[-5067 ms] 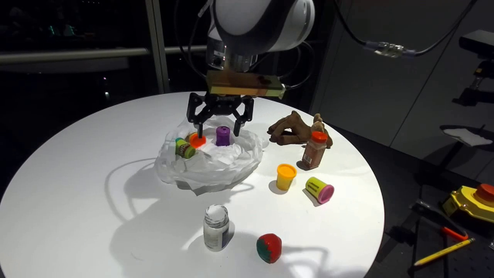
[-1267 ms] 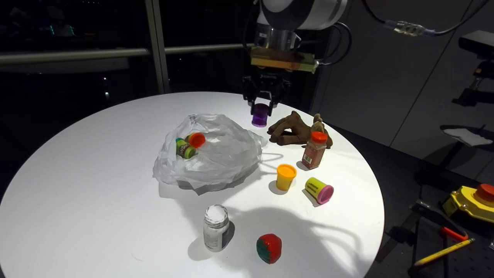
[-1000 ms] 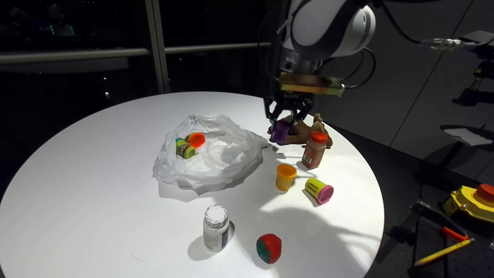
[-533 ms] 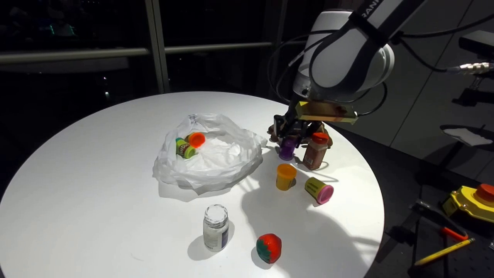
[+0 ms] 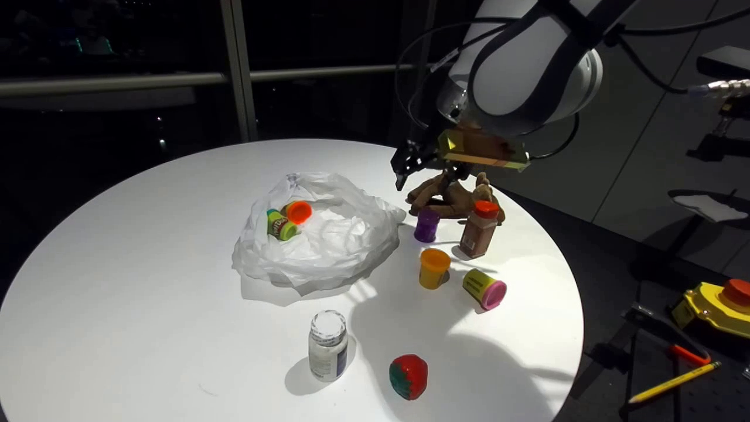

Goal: Pick up the objects from the plastic bag and put them on the table.

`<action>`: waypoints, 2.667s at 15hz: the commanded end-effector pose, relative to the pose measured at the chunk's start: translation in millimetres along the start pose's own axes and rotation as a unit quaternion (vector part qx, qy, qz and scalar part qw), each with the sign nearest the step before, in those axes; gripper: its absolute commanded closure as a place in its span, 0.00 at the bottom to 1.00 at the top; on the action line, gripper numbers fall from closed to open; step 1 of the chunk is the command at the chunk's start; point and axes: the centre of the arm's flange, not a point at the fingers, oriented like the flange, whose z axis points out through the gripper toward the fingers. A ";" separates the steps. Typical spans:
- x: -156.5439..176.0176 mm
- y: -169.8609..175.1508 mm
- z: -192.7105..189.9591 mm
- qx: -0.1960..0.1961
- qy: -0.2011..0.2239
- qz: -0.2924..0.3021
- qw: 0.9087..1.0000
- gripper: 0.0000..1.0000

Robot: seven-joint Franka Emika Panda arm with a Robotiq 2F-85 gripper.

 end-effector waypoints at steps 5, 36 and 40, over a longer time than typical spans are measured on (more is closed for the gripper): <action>11.5 -82.2 -90.8 0.034 -0.007 -0.073 0.997 0.00; 14.2 -273.2 64.2 -0.064 -0.005 -0.376 0.925 0.00; 15.2 -265.7 68.6 -0.090 -0.014 -0.392 0.916 0.00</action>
